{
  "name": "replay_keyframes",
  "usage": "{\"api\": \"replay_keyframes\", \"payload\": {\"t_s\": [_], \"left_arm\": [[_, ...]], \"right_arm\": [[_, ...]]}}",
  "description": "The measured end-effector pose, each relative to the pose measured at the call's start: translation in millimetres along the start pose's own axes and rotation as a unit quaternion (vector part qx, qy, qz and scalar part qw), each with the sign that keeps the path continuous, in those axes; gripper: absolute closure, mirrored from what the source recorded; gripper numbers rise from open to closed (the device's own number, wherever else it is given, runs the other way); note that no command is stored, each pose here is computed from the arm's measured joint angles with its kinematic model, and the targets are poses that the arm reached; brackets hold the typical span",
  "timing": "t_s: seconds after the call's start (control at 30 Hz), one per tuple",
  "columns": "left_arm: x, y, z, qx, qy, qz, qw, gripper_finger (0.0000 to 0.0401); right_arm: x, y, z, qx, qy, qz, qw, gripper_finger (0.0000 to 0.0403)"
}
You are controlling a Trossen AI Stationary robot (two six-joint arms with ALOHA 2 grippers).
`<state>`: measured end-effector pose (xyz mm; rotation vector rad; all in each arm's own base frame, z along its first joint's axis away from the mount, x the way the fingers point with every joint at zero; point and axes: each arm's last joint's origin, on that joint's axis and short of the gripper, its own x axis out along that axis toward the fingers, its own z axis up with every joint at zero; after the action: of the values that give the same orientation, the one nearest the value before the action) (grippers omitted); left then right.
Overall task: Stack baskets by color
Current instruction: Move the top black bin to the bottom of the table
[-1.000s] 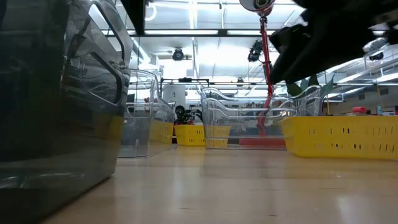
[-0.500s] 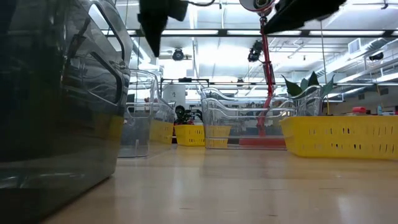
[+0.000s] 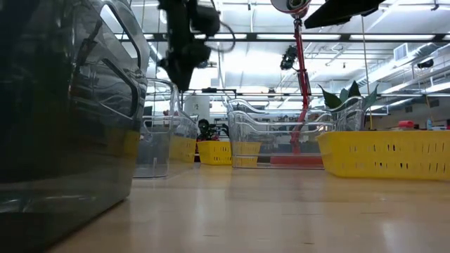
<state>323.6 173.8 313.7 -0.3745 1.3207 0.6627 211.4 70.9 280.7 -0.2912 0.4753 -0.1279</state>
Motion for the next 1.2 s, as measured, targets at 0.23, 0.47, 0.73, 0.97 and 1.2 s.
{"api": "replay_keyframes", "payload": {"t_s": [0.23,0.47,0.73,0.97,1.2], "left_arm": [[50.7,-6.2,12.2,0.012,0.072,0.001,0.997,0.0203],[72.8,-0.1,21.0,-0.001,0.077,0.004,0.997,0.0199],[86.8,15.6,25.0,-0.04,0.091,0.005,0.995,0.0197],[89.3,18.1,27.3,-0.085,0.088,-0.012,0.992,0.0196],[88.4,14.1,25.4,-0.089,0.098,-0.027,0.991,0.0215]], "right_arm": [[-0.1,-1.9,0.9,0.015,-0.005,-0.003,1.0,0.0241],[-0.1,-1.8,1.3,0.021,-0.006,-0.002,1.0,0.0241],[-0.1,-1.8,2.2,0.024,-0.011,-0.001,1.0,0.0241],[0.0,-1.5,2.0,0.023,-0.01,-0.001,1.0,0.0241],[0.0,-1.0,1.7,0.019,-0.009,0.008,1.0,0.0241]]}}
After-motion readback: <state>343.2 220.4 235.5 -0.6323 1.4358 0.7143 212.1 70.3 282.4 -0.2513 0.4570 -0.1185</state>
